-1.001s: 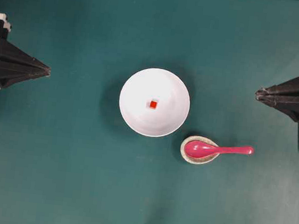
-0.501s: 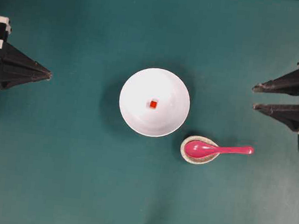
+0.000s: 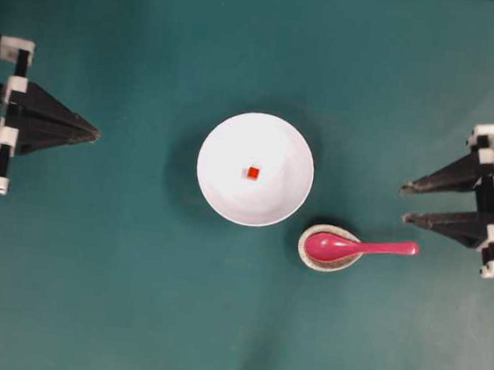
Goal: Grip the spoon and scoop the red block from the bowl with right arm.
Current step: 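Move the right gripper toward the pink spoon handle in the spoon rest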
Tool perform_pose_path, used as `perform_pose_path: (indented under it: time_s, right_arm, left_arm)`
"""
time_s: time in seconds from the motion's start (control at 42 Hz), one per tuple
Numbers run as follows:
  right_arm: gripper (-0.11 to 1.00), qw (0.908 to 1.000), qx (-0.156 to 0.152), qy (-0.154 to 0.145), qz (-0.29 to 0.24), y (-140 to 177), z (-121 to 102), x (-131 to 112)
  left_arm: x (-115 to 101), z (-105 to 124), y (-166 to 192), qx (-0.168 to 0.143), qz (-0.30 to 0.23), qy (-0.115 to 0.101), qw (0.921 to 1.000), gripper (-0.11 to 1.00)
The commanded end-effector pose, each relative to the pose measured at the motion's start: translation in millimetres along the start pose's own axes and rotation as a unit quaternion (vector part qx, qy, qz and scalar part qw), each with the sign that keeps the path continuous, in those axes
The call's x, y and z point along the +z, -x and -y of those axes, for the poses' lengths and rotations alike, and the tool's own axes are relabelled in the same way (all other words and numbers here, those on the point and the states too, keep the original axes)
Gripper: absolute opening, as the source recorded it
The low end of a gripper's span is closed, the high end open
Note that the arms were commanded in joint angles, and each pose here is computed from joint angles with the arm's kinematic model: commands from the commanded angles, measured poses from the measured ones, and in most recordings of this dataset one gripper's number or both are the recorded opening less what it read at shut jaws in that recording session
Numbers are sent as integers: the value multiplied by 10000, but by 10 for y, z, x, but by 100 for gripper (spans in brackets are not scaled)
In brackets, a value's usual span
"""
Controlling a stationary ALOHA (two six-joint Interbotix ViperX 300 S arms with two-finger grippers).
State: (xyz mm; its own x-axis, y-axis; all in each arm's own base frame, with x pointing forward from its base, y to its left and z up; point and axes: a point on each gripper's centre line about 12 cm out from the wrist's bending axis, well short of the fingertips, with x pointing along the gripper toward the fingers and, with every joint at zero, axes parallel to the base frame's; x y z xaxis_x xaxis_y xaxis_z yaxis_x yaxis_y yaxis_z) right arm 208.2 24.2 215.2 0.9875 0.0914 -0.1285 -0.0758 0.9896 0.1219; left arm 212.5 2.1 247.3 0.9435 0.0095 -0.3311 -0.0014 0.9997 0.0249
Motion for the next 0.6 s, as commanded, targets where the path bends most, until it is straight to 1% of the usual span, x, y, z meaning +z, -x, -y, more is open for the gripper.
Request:
perform_pose_path:
  time_s: [0.0, 0.143, 0.358, 0.453, 0.572]
  right_arm:
    - [47, 10000, 40, -60, 27, -29, -24, -62]
    - [47, 9999, 85, -96, -45, 1, -41, -284]
    - [47, 9996, 15, -109, -245, 81, -10, -600]
    - [47, 9993, -25, -97, -360, 97, 2, -700]
    - [47, 9979, -86, -28, -635, 109, 25, -854]
  left_arm:
    - [44, -5, -62, 7, -39, -20, 10000, 0]
    - [3, -4, -113, 3, -169, -28, 9999, 0]
    - [-22, -7, -118, 9, -269, -33, 9996, 0]
    - [-40, -13, -112, 23, -331, -20, 9994, 0]
    - [-44, -37, -105, 73, -355, 0, 9993, 0]
